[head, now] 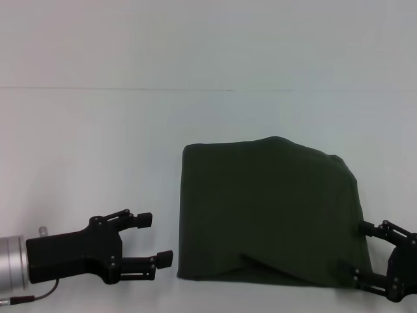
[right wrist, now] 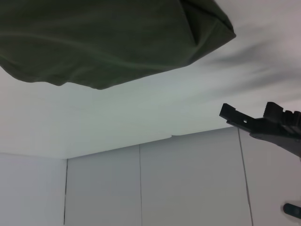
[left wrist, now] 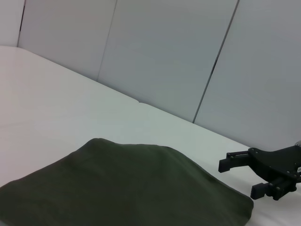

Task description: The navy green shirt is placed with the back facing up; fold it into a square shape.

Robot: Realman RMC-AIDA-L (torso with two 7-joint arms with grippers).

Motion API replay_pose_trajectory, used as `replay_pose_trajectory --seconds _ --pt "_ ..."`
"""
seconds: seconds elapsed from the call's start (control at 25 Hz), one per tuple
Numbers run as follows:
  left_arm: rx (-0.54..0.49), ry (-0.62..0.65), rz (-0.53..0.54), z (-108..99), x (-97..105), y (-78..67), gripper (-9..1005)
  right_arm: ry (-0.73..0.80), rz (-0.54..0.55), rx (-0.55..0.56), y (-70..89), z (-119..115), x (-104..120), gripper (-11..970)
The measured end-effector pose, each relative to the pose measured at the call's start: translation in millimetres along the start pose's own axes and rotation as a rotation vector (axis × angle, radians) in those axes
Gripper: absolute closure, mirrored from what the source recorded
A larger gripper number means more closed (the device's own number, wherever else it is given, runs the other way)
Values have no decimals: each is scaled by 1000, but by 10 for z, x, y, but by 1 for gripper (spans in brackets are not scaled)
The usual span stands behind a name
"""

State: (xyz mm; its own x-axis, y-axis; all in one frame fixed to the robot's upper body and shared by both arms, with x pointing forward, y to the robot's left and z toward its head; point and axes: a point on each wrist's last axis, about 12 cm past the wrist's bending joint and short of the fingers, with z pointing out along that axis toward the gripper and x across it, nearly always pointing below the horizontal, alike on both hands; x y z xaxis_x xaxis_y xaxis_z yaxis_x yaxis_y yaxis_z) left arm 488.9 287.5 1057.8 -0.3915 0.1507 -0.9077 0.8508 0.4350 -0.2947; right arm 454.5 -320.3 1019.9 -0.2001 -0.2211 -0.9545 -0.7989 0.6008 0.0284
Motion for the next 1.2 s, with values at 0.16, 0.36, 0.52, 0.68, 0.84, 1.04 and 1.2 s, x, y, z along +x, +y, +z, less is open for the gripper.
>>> replay_pose_trajectory --seconds 0.16,0.36,0.52,0.68,0.84,1.04,1.2 --pt "-1 -2 -2 -1 2 0 46 -3 -3 -4 -5 11 -11 70" --pt "-1 -3 -5 -4 10 -4 46 -9 -3 -5 -7 12 -21 70" --pt "1 -6 -9 -8 19 -12 46 -10 -3 -8 -4 26 -25 71" --pt "3 -9 -14 -4 26 -18 46 -10 -3 -12 -8 35 -34 71" --pt "7 -11 -14 1 22 -22 46 -13 -4 -13 -12 33 -41 71" --pt "6 -18 -14 2 17 -22 46 -13 -6 -13 -13 33 -44 71" --pt "6 -24 -16 1 18 -26 46 -13 -6 -14 -13 35 -46 71"
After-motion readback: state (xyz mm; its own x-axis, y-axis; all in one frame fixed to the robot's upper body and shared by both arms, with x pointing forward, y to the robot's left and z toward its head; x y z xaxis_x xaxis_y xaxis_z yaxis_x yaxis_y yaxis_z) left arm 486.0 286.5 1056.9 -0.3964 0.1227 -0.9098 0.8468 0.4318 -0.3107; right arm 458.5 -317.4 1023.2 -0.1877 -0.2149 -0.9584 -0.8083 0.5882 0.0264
